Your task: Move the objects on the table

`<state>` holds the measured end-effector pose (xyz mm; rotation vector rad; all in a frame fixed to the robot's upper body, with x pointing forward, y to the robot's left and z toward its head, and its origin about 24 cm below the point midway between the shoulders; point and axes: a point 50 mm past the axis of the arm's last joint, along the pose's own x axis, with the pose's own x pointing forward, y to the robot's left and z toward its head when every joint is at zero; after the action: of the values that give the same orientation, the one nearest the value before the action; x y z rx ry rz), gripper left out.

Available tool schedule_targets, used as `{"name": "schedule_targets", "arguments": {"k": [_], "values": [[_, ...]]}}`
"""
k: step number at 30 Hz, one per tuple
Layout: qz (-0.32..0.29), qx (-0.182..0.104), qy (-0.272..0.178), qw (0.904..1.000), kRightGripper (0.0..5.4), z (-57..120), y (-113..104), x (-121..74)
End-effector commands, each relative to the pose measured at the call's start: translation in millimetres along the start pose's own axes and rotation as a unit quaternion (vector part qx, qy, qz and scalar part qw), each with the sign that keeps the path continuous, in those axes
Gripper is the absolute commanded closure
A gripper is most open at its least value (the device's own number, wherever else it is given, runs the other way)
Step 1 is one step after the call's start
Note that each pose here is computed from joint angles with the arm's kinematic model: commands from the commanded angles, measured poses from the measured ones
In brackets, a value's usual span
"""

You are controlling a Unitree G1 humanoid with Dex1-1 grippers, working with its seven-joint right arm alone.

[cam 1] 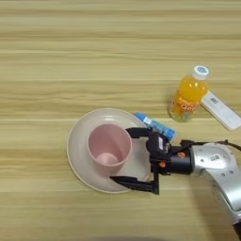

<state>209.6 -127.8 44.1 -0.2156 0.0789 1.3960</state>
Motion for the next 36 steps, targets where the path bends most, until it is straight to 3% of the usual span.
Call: {"name": "schedule_targets", "arguments": {"k": [1, 15, 23, 36], "values": [[-0.022, -0.044, -0.019, 0.9986, 0.03, 18.5, -13.8, 6.0], [-0.023, -0.035, -0.032, 0.9986, 0.03, 17.1, -9.9, 20.0], [-0.021, -0.032, -0.038, 0.9985, 1.11, 18.1, -9.3, 22.0], [-0.037, -0.032, -0.066, 0.9966, 1.16, 28.9, -15.4, 19.8]]}}
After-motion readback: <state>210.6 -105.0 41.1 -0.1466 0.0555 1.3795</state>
